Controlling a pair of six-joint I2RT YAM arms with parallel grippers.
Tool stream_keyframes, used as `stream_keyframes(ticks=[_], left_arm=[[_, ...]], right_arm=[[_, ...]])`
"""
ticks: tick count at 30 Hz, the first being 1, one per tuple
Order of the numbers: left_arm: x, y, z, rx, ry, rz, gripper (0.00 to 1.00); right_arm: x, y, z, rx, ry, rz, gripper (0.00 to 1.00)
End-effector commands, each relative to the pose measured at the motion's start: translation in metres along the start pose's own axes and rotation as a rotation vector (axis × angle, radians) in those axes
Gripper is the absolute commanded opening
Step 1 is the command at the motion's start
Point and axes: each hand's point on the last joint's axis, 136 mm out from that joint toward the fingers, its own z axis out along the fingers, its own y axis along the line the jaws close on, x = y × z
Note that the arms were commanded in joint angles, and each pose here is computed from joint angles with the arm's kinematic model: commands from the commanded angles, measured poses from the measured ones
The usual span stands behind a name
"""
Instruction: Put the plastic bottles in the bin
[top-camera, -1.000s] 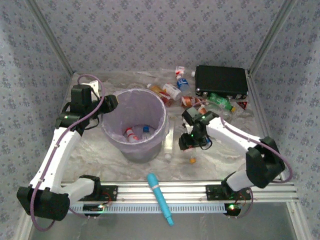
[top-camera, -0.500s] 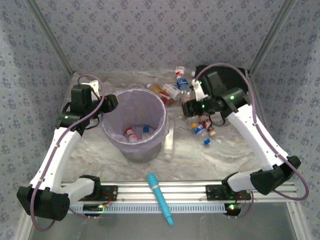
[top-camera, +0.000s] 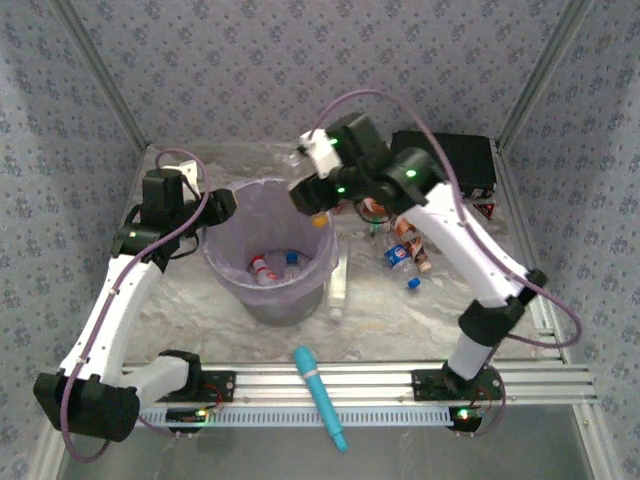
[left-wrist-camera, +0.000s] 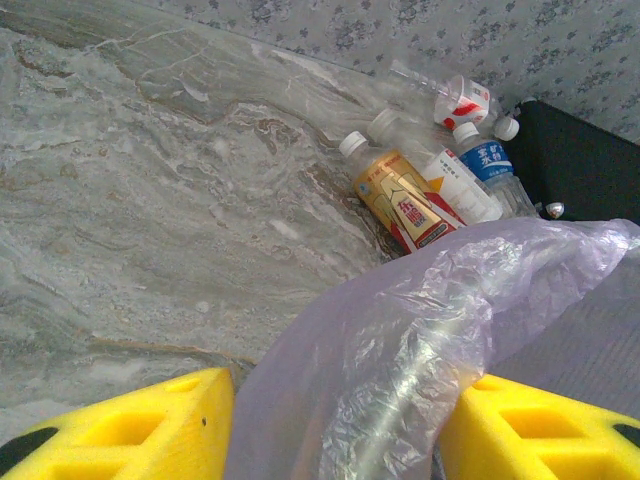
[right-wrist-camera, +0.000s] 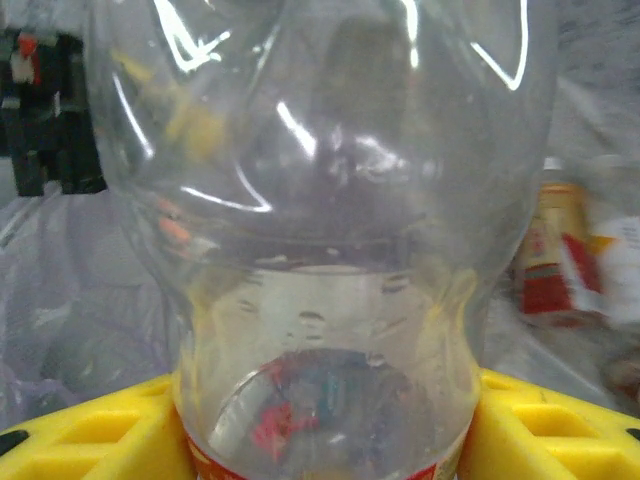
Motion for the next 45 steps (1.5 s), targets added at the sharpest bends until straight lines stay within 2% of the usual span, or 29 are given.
stream_keyframes(ticks=[1, 4, 11, 25, 28, 31, 37, 41, 45], left_arm=[[0.002, 0.002, 0.004, -0.017, 0.002, 0.002, 0.55], [0.002, 0.003, 0.004, -0.020, -0.005, 0.001, 0.55], [0.002, 0.005, 0.001, -0.032, -0.019, 0.005, 0.55], [-0.001, 0.004, 0.002, -0.027, -0.025, 0.007, 0.55], [-0.001, 0.004, 0.003, -0.028, -0.022, 0.008, 0.55], [-0.002, 0.003, 0.003, -0.026, -0.022, 0.009, 0.55], [-0.002, 0.004, 0.005, -0.028, -0.019, 0.007, 0.55], [-0.003, 0.003, 0.005, -0.026, -0.019, 0.008, 0.55], [-0.001, 0.002, 0.007, -0.023, -0.016, 0.006, 0.55]], right_arm=[[0.011, 0.027, 0.016, -0.077, 0.073, -0.056, 0.61], [0.027, 0.040, 0.036, -0.097, 0.153, -0.073, 0.61], [0.069, 0.035, 0.077, -0.080, 0.322, -0.039, 0.61], [0.132, 0.041, 0.134, -0.130, 0.516, -0.032, 0.65], [0.138, 0.044, 0.141, -0.142, 0.520, -0.032, 0.71], [0.139, 0.043, 0.144, -0.133, 0.519, -0.034, 0.83], [0.128, 0.042, 0.136, -0.127, 0.479, -0.045, 0.89], [0.102, 0.045, 0.116, -0.135, 0.397, -0.058, 0.90], [0.055, 0.048, 0.080, -0.124, 0.237, -0.076, 0.92]])
